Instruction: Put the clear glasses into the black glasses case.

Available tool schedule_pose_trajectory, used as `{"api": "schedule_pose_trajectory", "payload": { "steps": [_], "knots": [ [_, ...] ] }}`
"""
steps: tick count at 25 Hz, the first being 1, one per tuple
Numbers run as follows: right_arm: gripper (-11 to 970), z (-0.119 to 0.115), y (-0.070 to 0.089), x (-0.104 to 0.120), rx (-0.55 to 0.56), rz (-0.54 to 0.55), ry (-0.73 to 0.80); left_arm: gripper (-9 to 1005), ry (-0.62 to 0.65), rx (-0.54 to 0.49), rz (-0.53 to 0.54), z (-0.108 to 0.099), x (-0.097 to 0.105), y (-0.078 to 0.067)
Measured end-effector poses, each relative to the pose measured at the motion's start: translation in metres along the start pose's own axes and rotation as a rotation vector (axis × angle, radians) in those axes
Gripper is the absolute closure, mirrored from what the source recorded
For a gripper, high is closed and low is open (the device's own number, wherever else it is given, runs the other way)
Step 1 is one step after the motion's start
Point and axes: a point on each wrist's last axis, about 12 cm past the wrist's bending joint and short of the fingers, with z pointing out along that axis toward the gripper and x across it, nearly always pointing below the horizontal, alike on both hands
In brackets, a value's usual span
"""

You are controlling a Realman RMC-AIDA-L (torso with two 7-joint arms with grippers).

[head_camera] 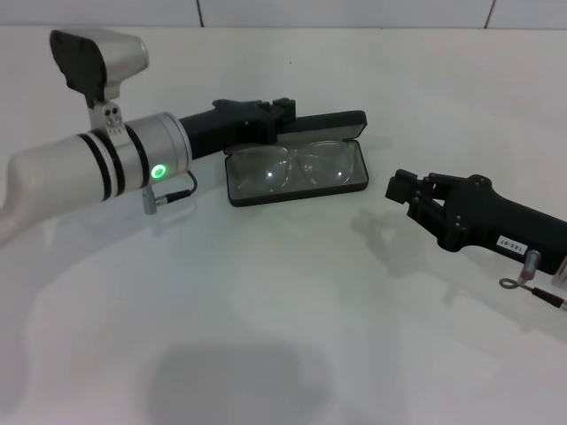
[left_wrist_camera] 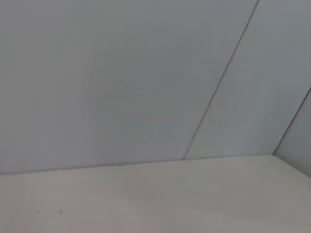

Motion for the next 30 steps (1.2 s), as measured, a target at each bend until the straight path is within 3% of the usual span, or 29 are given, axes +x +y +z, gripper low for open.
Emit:
{"api": "schedule_pose_trajectory", "payload": {
  "steps": [19, 25, 30],
  "knots": [
    [783, 0.004, -0.003, -0.002, 0.011, -0.002, 0.007, 917, 0.048, 0.034, -0.08, -0.016, 0.039, -0.008],
    [779, 0.003, -0.003, -0.002, 0.003, -0.008, 0.008, 914, -0.218, 0.362, 0.17, -0.051, 0.011, -0.034],
    [775, -0.005, -0.005, -0.013, -0.036, -0.061, -0.011, 912, -0.276, 0.443, 0.29, -0.082, 0.009, -0.038]
  ]
}}
